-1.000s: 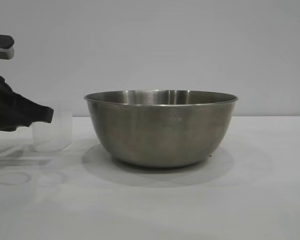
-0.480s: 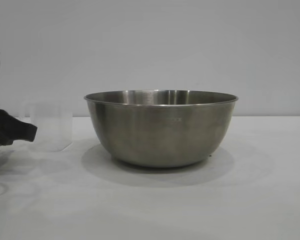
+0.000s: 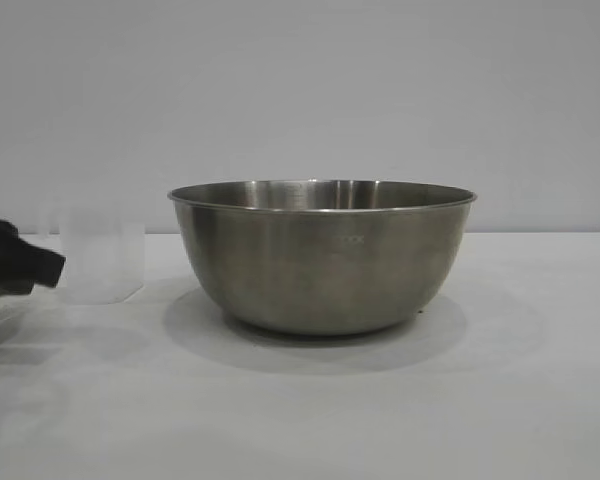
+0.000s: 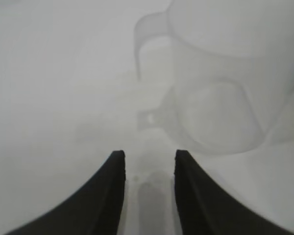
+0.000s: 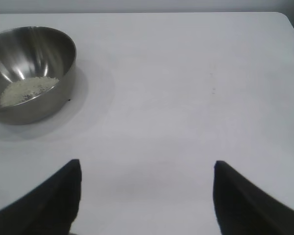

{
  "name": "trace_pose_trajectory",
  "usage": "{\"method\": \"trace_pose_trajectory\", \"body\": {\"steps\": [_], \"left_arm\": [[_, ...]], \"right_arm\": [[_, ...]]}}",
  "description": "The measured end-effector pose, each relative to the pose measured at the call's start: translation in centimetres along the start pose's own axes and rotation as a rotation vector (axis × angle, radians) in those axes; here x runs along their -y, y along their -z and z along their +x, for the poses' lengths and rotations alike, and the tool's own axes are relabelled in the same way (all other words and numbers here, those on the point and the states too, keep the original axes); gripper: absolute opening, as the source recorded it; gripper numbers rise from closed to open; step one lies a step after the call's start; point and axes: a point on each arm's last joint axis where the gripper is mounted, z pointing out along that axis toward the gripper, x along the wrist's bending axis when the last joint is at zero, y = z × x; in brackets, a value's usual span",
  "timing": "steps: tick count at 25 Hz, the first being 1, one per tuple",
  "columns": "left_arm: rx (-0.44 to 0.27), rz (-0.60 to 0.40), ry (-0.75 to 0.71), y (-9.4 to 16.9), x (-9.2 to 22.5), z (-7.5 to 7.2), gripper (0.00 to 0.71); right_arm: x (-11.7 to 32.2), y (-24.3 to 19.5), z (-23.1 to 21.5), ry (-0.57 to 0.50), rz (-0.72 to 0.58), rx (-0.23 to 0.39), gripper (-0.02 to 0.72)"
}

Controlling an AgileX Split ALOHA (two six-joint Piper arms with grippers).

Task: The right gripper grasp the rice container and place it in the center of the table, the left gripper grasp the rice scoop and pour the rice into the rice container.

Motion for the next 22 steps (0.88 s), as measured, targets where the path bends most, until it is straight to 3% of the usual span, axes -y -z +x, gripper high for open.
{"method": "trace_pose_trajectory", "body": {"steps": [14,19,22], "left_arm": [[0.08,-0.18,0.004,5.3,-4.5,0.7,0.235],[0.155,-0.23,-0.028,6.6,-5.5,0.3,0.235],[0.173,-0.206,-0.033,7.1,-5.9,0.3,0.235]], "right_arm": [[0.0,0.0,0.0,0.0,0.0,0.0,0.479],[0.0,0.0,0.0,0.0,0.0,0.0,0.479],[0.0,0.0,0.0,0.0,0.0,0.0,0.479]]}}
